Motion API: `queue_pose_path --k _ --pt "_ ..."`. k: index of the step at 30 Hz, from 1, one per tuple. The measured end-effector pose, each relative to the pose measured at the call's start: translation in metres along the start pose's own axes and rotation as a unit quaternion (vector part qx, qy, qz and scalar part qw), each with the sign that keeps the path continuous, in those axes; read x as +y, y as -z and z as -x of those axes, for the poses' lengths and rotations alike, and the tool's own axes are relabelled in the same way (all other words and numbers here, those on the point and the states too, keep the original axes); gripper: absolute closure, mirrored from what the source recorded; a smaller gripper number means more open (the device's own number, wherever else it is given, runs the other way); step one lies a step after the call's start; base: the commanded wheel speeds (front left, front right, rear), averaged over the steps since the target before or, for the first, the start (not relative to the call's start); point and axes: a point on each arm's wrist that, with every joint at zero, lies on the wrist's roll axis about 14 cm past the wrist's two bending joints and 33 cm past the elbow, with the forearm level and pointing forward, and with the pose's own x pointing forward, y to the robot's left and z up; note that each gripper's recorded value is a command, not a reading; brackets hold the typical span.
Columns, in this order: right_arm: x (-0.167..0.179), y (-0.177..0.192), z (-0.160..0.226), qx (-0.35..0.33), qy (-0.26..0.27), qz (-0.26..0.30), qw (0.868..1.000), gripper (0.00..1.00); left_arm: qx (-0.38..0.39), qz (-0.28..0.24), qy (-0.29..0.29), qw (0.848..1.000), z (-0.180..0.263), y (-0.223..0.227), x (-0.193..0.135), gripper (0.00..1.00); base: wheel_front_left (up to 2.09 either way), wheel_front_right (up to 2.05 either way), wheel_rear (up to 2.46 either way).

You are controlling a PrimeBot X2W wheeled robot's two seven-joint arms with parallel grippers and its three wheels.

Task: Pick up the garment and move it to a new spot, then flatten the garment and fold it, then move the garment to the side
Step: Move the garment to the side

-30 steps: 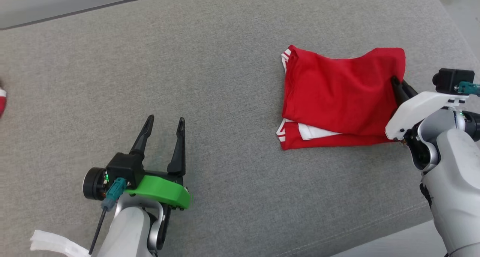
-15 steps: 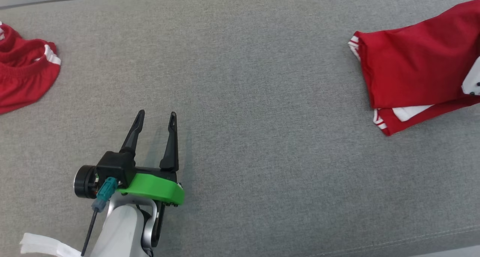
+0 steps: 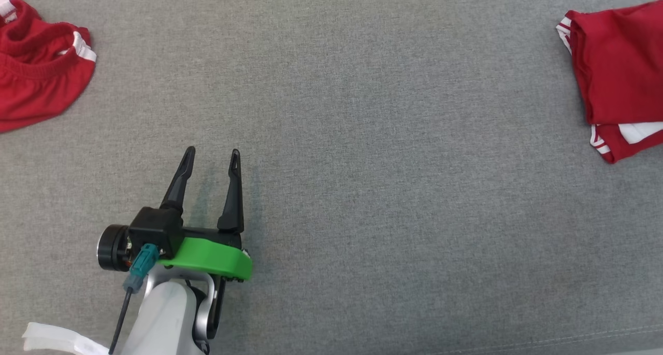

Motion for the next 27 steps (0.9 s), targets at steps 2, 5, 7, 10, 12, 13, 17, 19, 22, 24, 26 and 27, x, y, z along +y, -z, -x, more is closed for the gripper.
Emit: queue_pose_path --k 2,5,7,10,12,13,17,19,22,24,26,27 --pt "-0.003 -0.004 0.000 -0.014 0.005 0.010 1.000 0.00 0.001 0.000 0.002 1.000 0.000 0.001 -0.002 0.00 0.00 0.00 0.00" --pt "0.005 -0.006 0.002 -0.026 0.002 0.008 1.000 0.00 0.001 0.000 0.005 1.000 0.000 0.000 -0.004 0.00 0.00 0.00 0.00" --pt "0.012 -0.007 0.003 -0.029 -0.005 0.007 1.000 0.00 0.000 0.000 0.005 1.000 0.000 -0.001 -0.004 0.00 0.00 0.00 0.00" --pt "0.025 -0.012 0.006 -0.040 -0.016 -0.001 0.999 0.00 -0.004 0.000 0.002 1.000 0.001 -0.004 -0.003 0.00 0.00 0.00 0.00" --pt "0.036 -0.018 0.009 -0.048 -0.029 -0.003 0.998 0.00 -0.008 0.001 -0.001 1.000 0.002 -0.008 -0.002 0.00 0.00 0.00 0.00" --pt "0.041 -0.020 0.010 -0.053 -0.035 -0.004 0.998 0.00 -0.010 0.000 -0.002 1.000 0.002 -0.010 -0.001 0.00 0.00 0.00 0.00" --pt "0.067 -0.038 0.019 -0.078 -0.065 -0.016 0.995 0.00 -0.023 0.002 -0.011 1.000 0.002 -0.021 0.003 0.00 0.00 0.00 0.00" --pt "0.085 -0.049 0.026 -0.093 -0.084 -0.034 0.992 0.00 -0.029 0.003 -0.020 0.999 0.004 -0.027 0.007 0.00 0.00 0.00 0.00" --pt "0.109 -0.059 0.040 -0.107 -0.112 -0.055 0.986 0.00 -0.038 0.006 -0.031 0.999 0.007 -0.035 0.013 0.00 0.00 0.00 0.00" --pt "0.124 -0.063 0.053 -0.115 -0.130 -0.074 0.982 0.00 -0.044 0.010 -0.040 0.998 0.010 -0.041 0.016 0.00 0.00 0.00 0.00" --pt "0.134 -0.066 0.066 -0.123 -0.144 -0.090 0.978 0.00 -0.050 0.013 -0.048 0.998 0.015 -0.046 0.019 0.00 0.00 0.00 0.00" --pt "0.138 -0.068 0.073 -0.129 -0.149 -0.099 0.975 0.00 -0.051 0.014 -0.051 0.997 0.018 -0.048 0.020 0.00 0.00 0.00 0.00"
